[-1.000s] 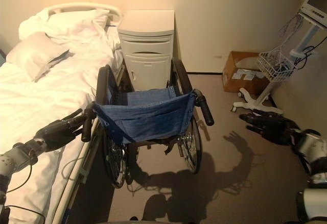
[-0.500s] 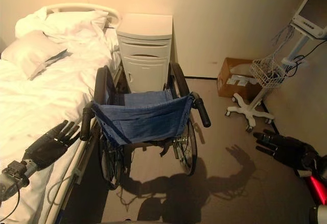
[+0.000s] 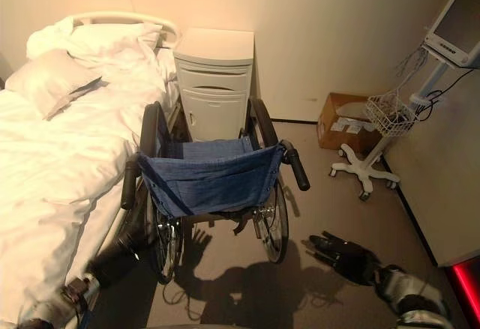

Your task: Push the wheelchair next to the bed

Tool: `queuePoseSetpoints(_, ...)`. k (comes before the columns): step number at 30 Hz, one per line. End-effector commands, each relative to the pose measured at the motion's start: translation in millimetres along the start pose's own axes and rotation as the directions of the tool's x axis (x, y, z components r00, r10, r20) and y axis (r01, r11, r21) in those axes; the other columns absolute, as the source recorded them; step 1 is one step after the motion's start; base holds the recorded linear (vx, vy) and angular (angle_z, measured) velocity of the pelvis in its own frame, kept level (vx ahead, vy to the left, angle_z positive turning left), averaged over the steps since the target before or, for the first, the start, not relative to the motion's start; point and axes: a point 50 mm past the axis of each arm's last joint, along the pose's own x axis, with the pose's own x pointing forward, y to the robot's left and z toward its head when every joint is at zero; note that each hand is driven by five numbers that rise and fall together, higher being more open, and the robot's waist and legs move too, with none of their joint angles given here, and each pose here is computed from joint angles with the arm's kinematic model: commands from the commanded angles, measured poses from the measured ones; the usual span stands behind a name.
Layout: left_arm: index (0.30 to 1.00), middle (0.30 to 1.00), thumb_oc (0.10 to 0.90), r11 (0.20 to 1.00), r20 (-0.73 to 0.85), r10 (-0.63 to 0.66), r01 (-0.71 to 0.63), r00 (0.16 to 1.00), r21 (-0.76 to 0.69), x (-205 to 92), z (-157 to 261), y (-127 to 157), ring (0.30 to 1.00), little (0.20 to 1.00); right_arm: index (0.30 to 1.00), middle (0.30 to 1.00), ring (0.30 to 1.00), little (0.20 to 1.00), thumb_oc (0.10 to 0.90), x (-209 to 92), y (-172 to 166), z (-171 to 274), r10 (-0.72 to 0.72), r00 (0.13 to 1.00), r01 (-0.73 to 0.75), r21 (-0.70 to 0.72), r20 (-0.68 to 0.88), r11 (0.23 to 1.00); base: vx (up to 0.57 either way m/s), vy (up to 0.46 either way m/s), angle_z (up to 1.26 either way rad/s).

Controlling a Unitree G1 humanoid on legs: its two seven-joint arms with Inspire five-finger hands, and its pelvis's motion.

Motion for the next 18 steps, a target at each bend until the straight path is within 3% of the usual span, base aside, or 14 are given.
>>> queuePoseSetpoints(1,0.900,0.900,0.800,0.996,0.069,-0.042,0.036,0.997,0.083,14,4,-11,0.900,0.900,0.900,0.900,0.900,0.900,0.800,3,17,43,0.008,0.969,0.023,-0.121,0.248,0.992,0.00,0.000,0.00)
queuePoseSetpoints(6,0.900,0.900,0.800,0.988,0.034,0.032,-0.037,0.999,0.151,23,-34,-7,0.900,0.900,0.900,0.900,0.900,0.900,0.800,27,46,-10,0.048,0.960,-0.045,-0.015,0.278,0.999,0.00,0.000,0.00)
queuePoseSetpoints(11,0.900,0.900,0.800,0.920,0.088,0.117,-0.141,0.989,0.365,34,-48,-14,0.900,0.900,0.900,0.900,0.900,0.900,0.800,42,86,-65,0.138,0.962,-0.158,0.066,0.237,0.985,0.00,0.000,0.00)
queuePoseSetpoints(18,0.900,0.900,0.800,0.846,0.164,0.096,-0.167,0.982,0.506,53,-62,-40,0.900,0.900,0.900,0.900,0.900,0.900,0.800,46,113,-99,0.199,0.965,-0.208,0.039,0.169,0.977,0.00,0.000,0.00)
